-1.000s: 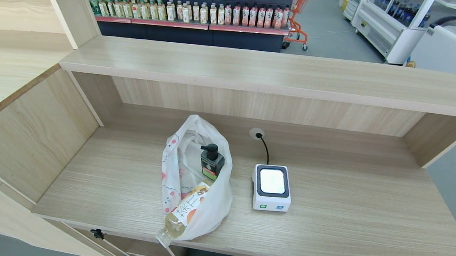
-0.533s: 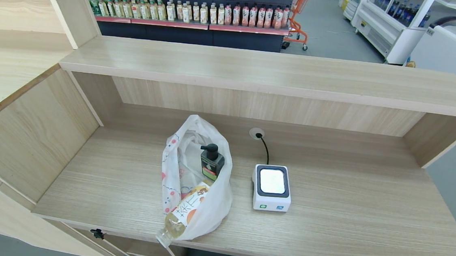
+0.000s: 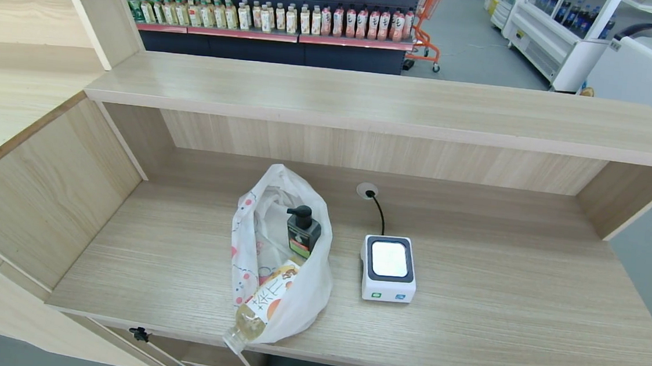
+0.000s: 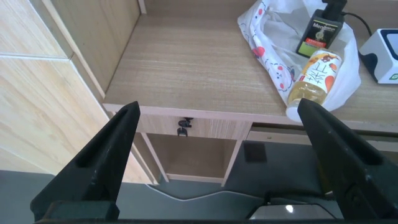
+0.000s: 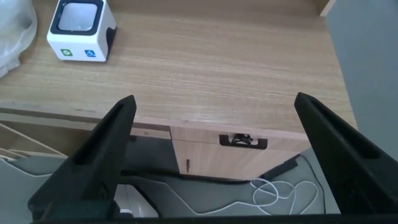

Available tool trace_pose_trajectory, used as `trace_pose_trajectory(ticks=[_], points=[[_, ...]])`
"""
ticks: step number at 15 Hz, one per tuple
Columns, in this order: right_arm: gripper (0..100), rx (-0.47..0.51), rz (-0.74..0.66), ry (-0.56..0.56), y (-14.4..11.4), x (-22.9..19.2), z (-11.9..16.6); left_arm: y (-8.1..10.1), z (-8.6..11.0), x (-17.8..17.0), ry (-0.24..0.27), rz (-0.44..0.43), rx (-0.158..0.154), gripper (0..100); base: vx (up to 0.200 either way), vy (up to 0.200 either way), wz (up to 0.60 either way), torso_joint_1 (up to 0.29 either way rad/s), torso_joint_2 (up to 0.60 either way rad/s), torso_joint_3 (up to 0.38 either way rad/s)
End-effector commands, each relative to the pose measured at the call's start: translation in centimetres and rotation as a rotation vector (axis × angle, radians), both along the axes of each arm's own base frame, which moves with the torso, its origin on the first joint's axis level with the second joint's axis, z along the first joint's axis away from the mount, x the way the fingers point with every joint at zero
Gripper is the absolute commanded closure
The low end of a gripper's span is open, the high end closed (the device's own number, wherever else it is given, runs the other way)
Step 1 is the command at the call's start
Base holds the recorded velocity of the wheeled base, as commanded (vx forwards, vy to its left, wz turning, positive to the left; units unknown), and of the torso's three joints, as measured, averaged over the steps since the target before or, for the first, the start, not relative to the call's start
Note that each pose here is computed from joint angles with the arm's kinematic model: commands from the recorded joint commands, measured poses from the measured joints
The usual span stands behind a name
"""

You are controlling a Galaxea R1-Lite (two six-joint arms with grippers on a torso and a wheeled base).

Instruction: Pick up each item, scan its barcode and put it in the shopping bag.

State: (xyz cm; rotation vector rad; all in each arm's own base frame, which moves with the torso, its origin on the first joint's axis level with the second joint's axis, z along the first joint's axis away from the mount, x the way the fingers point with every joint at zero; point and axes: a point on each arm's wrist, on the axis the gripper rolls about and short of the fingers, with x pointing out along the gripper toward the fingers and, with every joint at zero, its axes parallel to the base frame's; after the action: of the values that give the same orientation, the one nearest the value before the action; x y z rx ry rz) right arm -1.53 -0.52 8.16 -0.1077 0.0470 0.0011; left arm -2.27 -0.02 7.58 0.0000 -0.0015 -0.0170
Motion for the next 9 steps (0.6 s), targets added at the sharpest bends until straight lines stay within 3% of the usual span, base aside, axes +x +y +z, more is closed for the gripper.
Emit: trace_pose_trajectory(ticks=[1,8,9], points=[[0,-0.002,0.012,0.008,0.03,0.06,0.01,0.00,0.00,0.00,0.000,0.000,0.002,0,0.000,-0.200,0.00,-0.002,0.00,0.002],[0,-0.005,0.032,0.005,0.08,0.05,0.03,0.00,0.00,0.00,0.000,0.000,0.000,0,0.000,-0.200,0.00,0.003,0.00,0.005],[0,-0.007,0.032,0.006,0.08,0.06,0.03,0.00,0.00,0.00,0.000,0.000,0.000,0,0.000,0.000,0.00,0.000,0.00,0.000]])
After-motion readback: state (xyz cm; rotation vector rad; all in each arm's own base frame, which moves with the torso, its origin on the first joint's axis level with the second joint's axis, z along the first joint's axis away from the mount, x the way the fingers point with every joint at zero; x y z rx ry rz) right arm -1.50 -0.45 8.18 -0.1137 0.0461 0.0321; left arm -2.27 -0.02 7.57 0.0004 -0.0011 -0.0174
